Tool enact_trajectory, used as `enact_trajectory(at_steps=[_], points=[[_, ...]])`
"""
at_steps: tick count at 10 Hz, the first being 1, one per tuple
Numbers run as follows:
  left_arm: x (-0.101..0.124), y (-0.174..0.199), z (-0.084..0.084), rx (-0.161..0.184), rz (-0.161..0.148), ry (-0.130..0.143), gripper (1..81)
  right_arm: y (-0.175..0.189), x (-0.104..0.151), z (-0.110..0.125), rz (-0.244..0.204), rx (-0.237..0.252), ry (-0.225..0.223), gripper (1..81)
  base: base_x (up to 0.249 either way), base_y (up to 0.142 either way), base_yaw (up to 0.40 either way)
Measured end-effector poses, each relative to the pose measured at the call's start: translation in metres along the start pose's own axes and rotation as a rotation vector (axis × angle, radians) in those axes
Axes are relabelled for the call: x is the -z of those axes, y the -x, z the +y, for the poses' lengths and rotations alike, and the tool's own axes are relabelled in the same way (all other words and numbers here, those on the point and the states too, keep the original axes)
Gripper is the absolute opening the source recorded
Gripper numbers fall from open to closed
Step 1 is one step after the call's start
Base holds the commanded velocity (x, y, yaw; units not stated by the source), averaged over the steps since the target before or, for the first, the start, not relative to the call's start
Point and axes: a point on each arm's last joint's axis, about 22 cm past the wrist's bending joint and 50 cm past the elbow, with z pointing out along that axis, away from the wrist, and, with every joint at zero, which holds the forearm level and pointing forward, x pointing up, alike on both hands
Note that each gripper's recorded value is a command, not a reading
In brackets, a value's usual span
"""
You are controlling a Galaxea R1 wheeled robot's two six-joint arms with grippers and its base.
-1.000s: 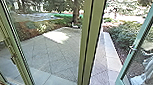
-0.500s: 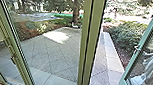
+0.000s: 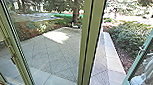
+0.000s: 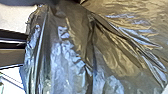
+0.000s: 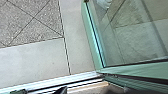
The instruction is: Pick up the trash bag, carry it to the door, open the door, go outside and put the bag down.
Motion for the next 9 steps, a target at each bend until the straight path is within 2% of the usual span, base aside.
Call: enact_trajectory(at_steps=[3,4,6,7,9], points=[[0.0,-0.002,0.0,-0.002,0.003,0.0,1.0,0.099,-0.058,-0.021,-0.173,0.093,-0.066,81.1,0.0,0.0,0.0],[0.0,-0.002,0.0,-0.002,0.002,0.0,1.0,0.13,-0.072,-0.03,-0.214,0.117,-0.091,81.1,0.0,0.0,0.0],[0.0,-0.002,0.0,-0.003,0.003,-0.001,1.0,0.188,-0.093,-0.053,-0.29,0.168,-0.151,81.1,0.0,0.0,0.0],[0.0,-0.002,-0.001,-0.005,0.003,-0.001,1.0,0.212,-0.1,-0.061,-0.313,0.187,-0.174,81.1,0.0,0.0,0.0],[0.0,-0.002,-0.001,-0.006,0.003,-0.001,1.0,0.264,-0.119,-0.061,-0.373,0.201,-0.187,81.1,0.0,0.0,0.0]])
